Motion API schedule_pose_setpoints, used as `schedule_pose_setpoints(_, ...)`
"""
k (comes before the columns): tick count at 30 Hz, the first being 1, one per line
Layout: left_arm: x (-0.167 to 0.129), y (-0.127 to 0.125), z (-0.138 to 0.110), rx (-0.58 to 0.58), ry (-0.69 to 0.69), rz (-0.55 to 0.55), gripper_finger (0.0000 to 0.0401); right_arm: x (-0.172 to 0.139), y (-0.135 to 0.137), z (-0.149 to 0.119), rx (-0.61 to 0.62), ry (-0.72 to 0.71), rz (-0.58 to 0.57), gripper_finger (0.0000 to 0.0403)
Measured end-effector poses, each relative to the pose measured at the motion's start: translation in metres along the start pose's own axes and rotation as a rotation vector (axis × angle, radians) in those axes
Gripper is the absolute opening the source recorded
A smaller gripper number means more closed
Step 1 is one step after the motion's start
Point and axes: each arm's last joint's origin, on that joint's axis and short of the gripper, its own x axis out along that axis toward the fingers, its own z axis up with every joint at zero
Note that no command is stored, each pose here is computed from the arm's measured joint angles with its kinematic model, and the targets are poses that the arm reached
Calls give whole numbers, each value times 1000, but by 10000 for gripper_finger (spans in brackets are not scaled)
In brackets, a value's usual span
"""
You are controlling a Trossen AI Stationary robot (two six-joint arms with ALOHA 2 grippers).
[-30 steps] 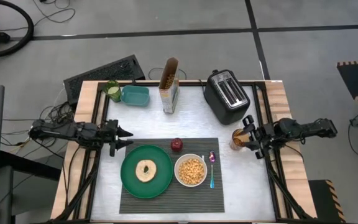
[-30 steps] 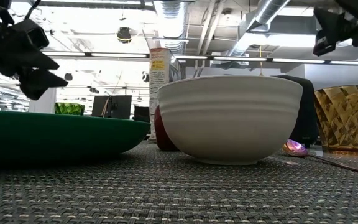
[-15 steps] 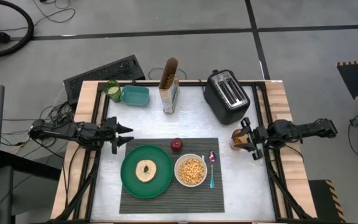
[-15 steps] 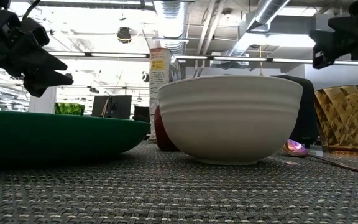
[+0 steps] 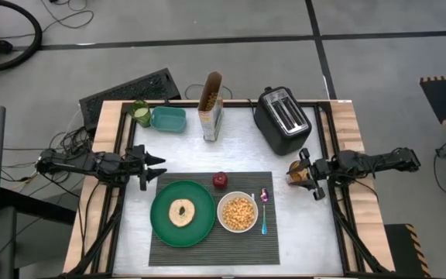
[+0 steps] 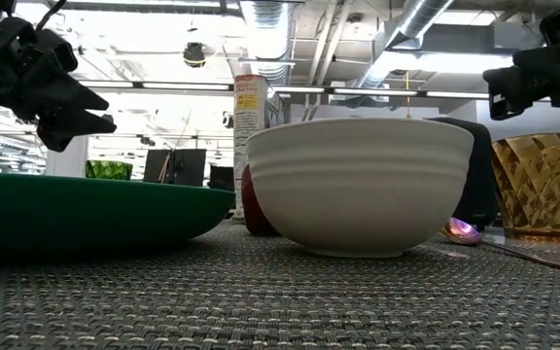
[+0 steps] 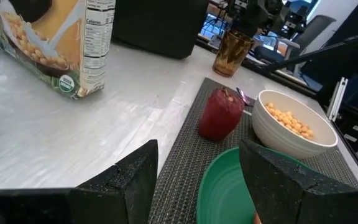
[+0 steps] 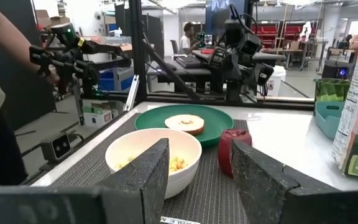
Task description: Arrange a breakfast setting
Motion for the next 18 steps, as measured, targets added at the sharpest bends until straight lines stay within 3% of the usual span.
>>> schedule_pose_setpoints(18, 0, 0, 0, 3, 4, -6, 208, 0, 0, -1, 1, 11, -1, 195)
